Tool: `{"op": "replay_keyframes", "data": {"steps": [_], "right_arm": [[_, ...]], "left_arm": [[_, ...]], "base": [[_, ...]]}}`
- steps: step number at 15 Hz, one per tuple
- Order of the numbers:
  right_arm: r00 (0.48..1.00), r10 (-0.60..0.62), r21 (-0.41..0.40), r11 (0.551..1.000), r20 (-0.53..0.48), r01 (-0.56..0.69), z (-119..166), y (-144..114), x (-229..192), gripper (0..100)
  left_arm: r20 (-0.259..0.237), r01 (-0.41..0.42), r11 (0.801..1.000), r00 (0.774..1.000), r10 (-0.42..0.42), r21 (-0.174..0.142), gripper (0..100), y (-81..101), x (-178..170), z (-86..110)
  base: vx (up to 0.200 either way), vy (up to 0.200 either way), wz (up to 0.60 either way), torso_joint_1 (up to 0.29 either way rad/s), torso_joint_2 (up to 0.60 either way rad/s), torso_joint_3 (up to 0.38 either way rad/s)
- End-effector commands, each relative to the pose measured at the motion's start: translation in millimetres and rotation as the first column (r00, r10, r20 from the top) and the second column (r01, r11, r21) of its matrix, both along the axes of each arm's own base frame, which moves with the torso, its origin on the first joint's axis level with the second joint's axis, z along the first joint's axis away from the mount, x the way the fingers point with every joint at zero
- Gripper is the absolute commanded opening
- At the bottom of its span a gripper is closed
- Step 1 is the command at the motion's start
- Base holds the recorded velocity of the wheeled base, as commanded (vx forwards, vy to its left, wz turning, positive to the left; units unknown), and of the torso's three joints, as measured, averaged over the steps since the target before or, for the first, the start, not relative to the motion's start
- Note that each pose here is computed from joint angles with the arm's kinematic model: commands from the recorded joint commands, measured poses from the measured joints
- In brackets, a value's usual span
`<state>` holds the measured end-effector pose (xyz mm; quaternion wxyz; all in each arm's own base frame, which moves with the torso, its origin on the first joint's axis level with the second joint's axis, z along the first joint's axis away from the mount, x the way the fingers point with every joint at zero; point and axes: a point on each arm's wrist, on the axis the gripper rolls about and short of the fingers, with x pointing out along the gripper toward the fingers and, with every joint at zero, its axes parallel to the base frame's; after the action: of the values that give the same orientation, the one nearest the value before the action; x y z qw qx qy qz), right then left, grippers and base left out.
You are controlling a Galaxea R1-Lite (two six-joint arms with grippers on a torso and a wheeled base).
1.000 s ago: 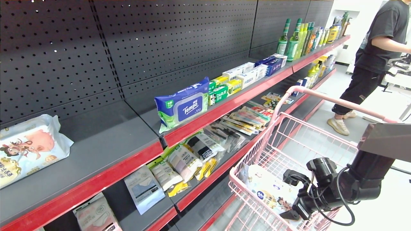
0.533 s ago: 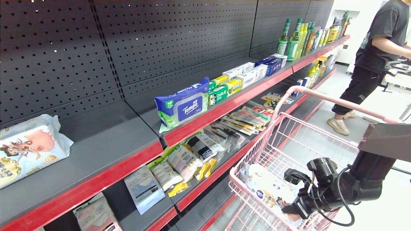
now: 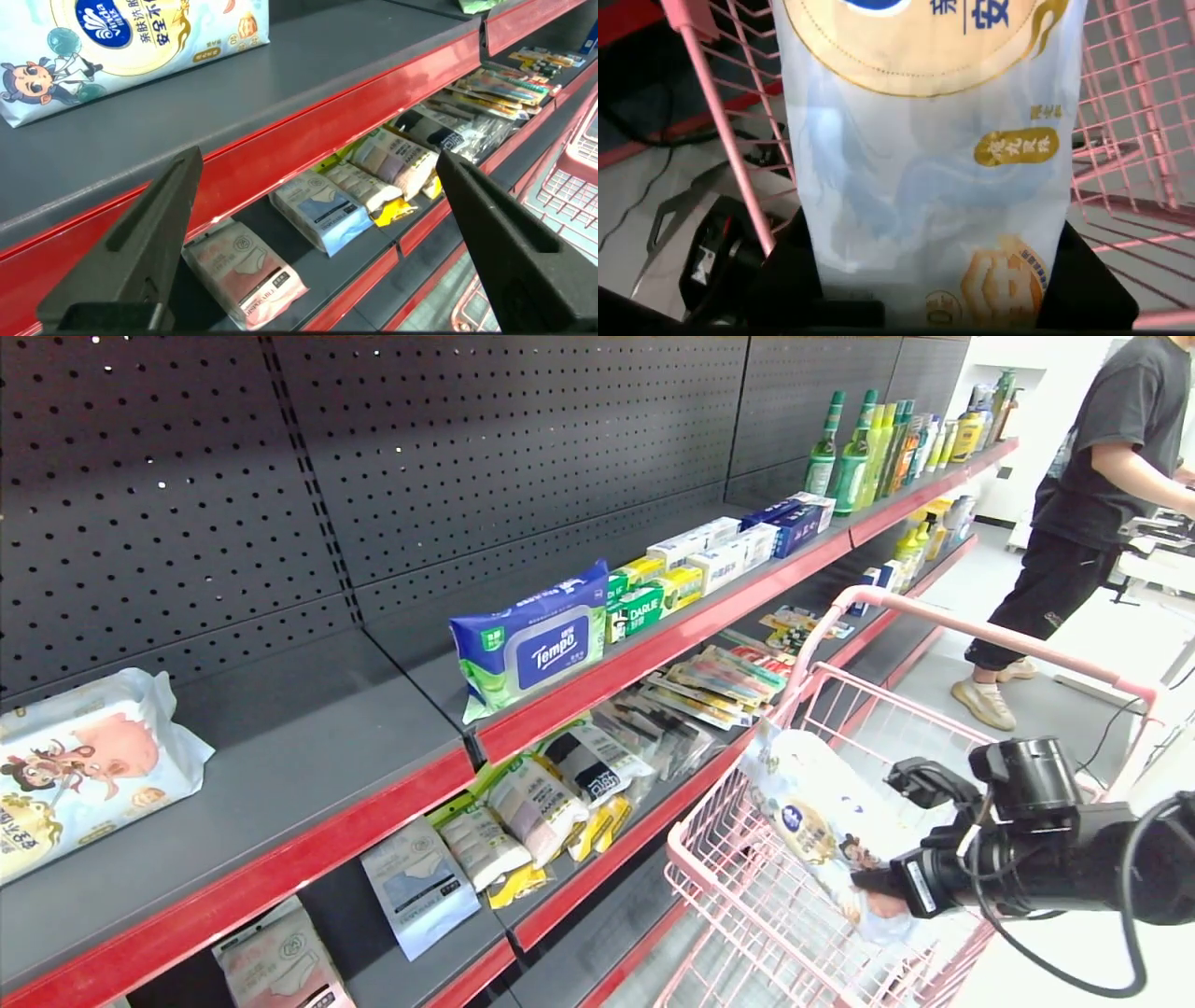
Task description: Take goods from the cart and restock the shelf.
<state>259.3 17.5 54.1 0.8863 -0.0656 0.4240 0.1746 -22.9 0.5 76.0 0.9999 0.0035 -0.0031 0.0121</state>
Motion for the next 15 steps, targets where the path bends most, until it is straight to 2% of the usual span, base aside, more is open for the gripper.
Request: {"op": "replay_keyframes", "data": {"steps": [1, 5, 9, 12, 15], "right_arm": [[0.976, -0.114, 0.018, 0.993, 0.186, 0.113, 78.1, -4.3, -58.1, 0], [0.935, -0.236, 0.019, 0.971, 0.263, 0.24, 117.7, -21.3, -113.6, 0], [0.924, -0.278, -0.02, 0.956, 0.262, 0.293, 123.6, -26.0, -166.0, 0], [0.908, -0.304, -0.007, 0.948, 0.289, 0.319, 126.2, -26.5, -177.1, 0], [0.903, -0.316, -0.008, 0.943, 0.291, 0.332, 126.0, -27.9, -178.3, 0]], "left_arm": [[-0.002, 0.0, 1.0, 1.0, 0.0, 0.001, 100, 0.0, 0.2, 0.1], [-0.002, 0.0, 1.0, 1.0, 0.0, 0.001, 100, 0.0, 0.2, 0.1], [0.0, 0.0, 1.0, 1.0, 0.0, -0.001, 100, 0.0, 0.1, 0.1], [0.0, 0.0, 1.0, 1.0, 0.0, 0.001, 100, 0.0, 0.1, 0.1], [0.0, 0.0, 1.0, 1.0, 0.0, -0.001, 100, 0.0, 0.1, 0.1]], "base": [[0.0, 0.0, 0.0, 0.0, 0.0, 0.0], [0.0, 0.0, 0.0, 0.0, 0.0, 0.0], [0.0, 0.0, 0.0, 0.0, 0.0, 0.0], [0.0, 0.0, 0.0, 0.0, 0.0, 0.0], [0.0, 0.0, 0.0, 0.175, -0.42, -0.245]]}}
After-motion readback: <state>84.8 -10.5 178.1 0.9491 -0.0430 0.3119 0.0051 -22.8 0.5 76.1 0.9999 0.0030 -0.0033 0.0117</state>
